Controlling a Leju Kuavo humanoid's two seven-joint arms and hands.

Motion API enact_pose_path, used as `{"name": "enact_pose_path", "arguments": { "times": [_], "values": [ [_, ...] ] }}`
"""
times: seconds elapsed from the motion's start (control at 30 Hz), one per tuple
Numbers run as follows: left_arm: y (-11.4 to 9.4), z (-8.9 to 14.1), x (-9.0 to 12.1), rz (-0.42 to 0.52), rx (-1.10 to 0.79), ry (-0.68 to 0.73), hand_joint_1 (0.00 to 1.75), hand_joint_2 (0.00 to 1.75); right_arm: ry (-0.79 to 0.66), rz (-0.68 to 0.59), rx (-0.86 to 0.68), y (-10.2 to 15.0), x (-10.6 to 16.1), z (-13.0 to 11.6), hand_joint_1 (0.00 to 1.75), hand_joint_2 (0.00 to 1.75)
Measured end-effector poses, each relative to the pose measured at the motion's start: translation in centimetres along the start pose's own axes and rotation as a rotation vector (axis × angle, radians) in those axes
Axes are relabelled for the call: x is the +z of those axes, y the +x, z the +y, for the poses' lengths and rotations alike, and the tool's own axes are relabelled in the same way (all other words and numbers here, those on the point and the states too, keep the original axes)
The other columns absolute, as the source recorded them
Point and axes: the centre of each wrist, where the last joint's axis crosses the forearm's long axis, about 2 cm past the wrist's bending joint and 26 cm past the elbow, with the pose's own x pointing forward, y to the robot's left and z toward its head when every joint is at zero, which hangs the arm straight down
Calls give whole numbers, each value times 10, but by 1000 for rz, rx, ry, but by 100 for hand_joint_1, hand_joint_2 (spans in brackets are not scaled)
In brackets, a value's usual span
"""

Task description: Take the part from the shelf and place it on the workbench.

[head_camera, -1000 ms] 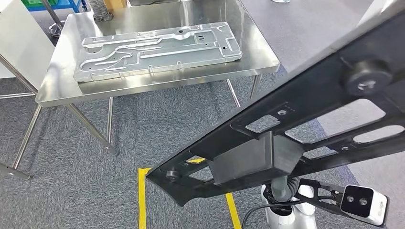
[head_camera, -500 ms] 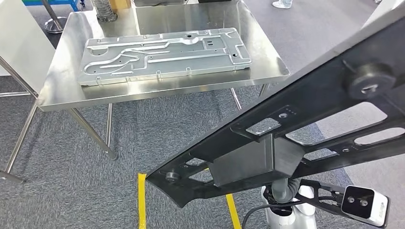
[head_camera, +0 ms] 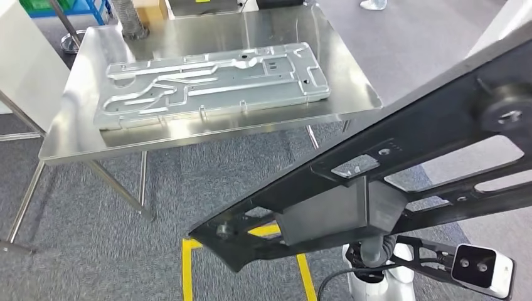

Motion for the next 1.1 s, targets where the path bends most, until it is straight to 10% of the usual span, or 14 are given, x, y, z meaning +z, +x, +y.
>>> {"name": "enact_pose_path", "arguments": {
  "times": [1.1],
  "values": [
    [-1,0,0,-1,-4,-3,0,175,-14,-58,23,11,-3,-1,175,175]
  ]
}}
